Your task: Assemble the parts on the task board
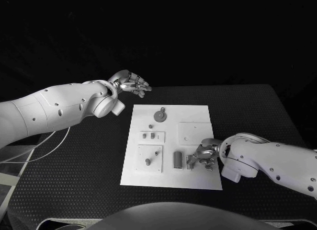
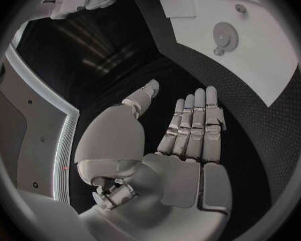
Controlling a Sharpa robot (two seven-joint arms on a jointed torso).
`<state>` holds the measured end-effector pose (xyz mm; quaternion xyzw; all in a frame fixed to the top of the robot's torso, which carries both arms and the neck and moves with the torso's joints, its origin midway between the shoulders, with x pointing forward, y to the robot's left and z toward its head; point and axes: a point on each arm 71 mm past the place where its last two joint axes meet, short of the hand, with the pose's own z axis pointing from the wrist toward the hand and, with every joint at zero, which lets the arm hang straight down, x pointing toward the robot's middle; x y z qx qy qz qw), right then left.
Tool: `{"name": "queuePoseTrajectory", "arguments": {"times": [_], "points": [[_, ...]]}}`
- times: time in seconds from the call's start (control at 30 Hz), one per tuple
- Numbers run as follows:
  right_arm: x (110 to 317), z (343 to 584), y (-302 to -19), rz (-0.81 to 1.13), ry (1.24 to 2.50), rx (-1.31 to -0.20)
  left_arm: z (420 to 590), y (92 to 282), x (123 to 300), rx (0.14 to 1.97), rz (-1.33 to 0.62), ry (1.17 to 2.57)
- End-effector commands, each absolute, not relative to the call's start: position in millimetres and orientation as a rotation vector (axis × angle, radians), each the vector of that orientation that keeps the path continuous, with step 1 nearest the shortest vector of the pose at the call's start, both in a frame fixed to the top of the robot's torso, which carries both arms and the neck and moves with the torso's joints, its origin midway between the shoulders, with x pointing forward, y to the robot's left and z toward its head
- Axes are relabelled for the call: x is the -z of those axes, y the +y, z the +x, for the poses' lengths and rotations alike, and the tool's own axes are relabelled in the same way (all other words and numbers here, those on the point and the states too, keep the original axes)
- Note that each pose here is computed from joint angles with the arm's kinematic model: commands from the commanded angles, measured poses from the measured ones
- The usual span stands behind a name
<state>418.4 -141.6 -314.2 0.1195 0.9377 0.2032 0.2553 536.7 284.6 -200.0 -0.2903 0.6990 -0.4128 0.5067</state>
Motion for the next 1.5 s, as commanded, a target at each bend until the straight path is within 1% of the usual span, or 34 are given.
{"name": "queuePoseTrajectory", "arguments": {"times": [0.03,0.57,0.93,1.5], "points": [[315.4,419.0,-142.3,0.3,2.551,-0.54,536.5,281.9,199.1,1.016,-0.69,1.689],[319.3,421.0,-141.6,0.32,2.546,-0.541,536.5,282.1,199.1,1.015,-0.69,1.689],[319.8,416.4,-137.1,0.289,2.579,-0.554,536.3,282.0,199.1,1.016,-0.69,1.69],[319.4,415.8,-135.2,0.301,2.567,-0.565,536.3,282.7,199.1,1.014,-0.691,1.69]]}}
